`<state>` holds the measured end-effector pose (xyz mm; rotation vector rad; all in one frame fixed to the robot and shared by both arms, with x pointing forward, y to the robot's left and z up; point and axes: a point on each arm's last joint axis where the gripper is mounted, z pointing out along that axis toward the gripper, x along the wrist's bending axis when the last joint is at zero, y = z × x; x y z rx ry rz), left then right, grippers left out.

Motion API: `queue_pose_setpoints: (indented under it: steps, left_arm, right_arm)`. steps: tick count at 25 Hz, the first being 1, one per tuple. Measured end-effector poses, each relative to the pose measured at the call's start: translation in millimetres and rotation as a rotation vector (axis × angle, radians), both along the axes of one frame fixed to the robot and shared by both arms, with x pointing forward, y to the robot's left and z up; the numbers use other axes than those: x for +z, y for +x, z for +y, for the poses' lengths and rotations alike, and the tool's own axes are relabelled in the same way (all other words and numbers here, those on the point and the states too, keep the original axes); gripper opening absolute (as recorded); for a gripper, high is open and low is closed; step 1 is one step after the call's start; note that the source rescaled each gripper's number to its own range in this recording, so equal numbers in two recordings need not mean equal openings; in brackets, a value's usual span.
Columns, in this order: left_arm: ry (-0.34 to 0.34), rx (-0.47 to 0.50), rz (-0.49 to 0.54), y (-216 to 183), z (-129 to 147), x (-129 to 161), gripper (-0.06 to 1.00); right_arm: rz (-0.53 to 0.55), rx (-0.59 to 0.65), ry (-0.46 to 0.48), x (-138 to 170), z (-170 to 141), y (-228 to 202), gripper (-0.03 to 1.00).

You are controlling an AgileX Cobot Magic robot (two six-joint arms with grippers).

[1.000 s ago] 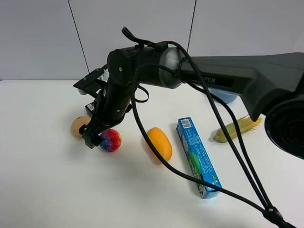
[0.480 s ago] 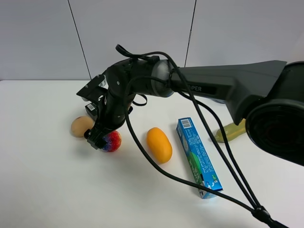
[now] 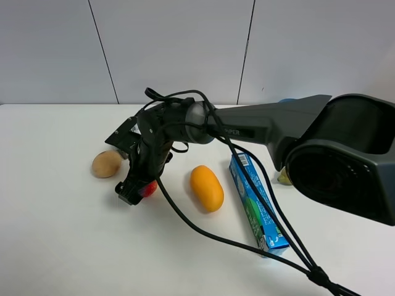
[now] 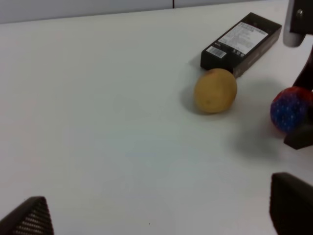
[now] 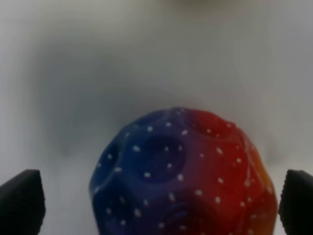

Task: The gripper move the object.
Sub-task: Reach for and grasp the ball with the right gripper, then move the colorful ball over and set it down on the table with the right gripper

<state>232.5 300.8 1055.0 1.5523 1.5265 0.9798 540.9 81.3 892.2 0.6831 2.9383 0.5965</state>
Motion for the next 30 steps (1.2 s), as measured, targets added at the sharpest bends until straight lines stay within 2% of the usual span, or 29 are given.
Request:
queue_pose_setpoints:
  steps: [3,5,6,7,8,9,15,19,24,30]
  left_arm:
    - [0.000,0.000,0.000,0,0,0,1.00]
    - [0.000,0.000,0.000,0,0,0,1.00]
    - [0.000,0.000,0.000,0,0,0,1.00]
    - [0.000,0.000,0.000,0,0,0,1.00]
    - [0.000,0.000,0.000,0,0,0,1.00]
    - [0.000,0.000,0.000,0,0,0,1.00]
    - [0.000,0.000,0.000,0,0,0,1.00]
    - [0.000,0.000,0.000,0,0,0,1.00]
    - [0.000,0.000,0.000,0,0,0,1.00]
    - [0.000,0.000,0.000,0,0,0,1.00]
  right_arm:
    - [0.007,-0.008,-0.016,-8,-1,0,0.78]
    - [0.009,-0.013,-0.018,-10,-1,1,0.64]
    - [0.010,-0.015,-0.018,-10,-1,1,0.52]
    - [0.010,-0.018,-0.016,-9,-1,1,0.34]
    - [0.009,-0.020,-0.015,-9,0,1,0.11]
    - [0.011,-0.025,-0.014,-9,0,1,0.00]
    - [-0.002,-0.043,-0.003,1,-1,1,0.00]
    - [-0.073,-0.058,-0.013,48,-11,1,0.00]
    - [-0.111,-0.183,-0.085,110,-37,-7,0.00]
    - [-0.164,-0.371,-0.152,140,-64,-4,0.00]
